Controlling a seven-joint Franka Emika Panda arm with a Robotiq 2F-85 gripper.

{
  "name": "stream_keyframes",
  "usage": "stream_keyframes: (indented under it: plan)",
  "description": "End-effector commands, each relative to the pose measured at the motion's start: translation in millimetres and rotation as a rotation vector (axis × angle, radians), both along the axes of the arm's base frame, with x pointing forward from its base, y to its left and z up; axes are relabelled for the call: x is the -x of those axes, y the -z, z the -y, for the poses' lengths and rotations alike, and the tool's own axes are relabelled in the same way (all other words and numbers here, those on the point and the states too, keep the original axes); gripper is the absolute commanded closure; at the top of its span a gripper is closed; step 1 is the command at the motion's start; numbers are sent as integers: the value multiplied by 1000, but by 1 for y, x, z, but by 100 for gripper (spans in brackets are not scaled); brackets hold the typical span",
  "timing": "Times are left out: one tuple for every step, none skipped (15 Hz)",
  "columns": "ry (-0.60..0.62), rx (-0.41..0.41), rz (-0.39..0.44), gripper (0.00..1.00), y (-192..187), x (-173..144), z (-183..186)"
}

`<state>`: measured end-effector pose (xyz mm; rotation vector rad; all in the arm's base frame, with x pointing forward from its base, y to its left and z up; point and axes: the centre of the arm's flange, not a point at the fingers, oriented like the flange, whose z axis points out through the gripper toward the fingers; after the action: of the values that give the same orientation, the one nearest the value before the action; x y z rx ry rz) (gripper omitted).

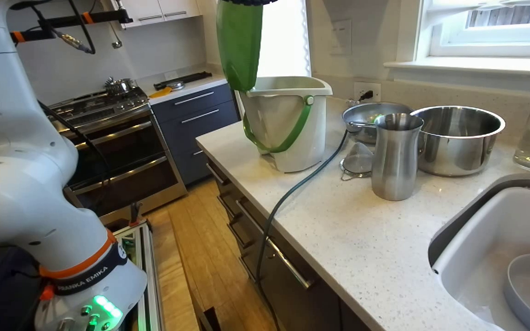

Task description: Open the white and green bin

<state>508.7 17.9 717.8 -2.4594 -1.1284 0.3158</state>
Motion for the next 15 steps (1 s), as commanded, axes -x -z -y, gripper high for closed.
stream_keyframes:
  plan:
    - [54, 50, 43, 0, -17, -2, 11]
    - [69, 62, 58, 0, -21, -3, 13]
    - [79, 70, 68, 0, -27, -2, 13]
    - [90, 83, 85, 0, -31, -2, 14]
    - [103, 93, 99, 0, -37, -2, 13]
    - [119, 107, 118, 0, -41, -2, 14]
    - [140, 123, 143, 0, -46, -3, 14]
    - [160, 136, 165, 0, -49, -5, 15]
    - [173, 149, 180, 0, -53, -5, 15]
    - [187, 163, 197, 0, -56, -6, 14]
    - [202, 175, 212, 0, -59, -6, 13]
    - [226, 198, 234, 0, -63, -6, 12]
    - [251, 211, 257, 0, -68, -6, 11]
    - [282, 228, 288, 0, -73, -5, 8]
    - [313, 233, 309, 0, -80, -3, 4]
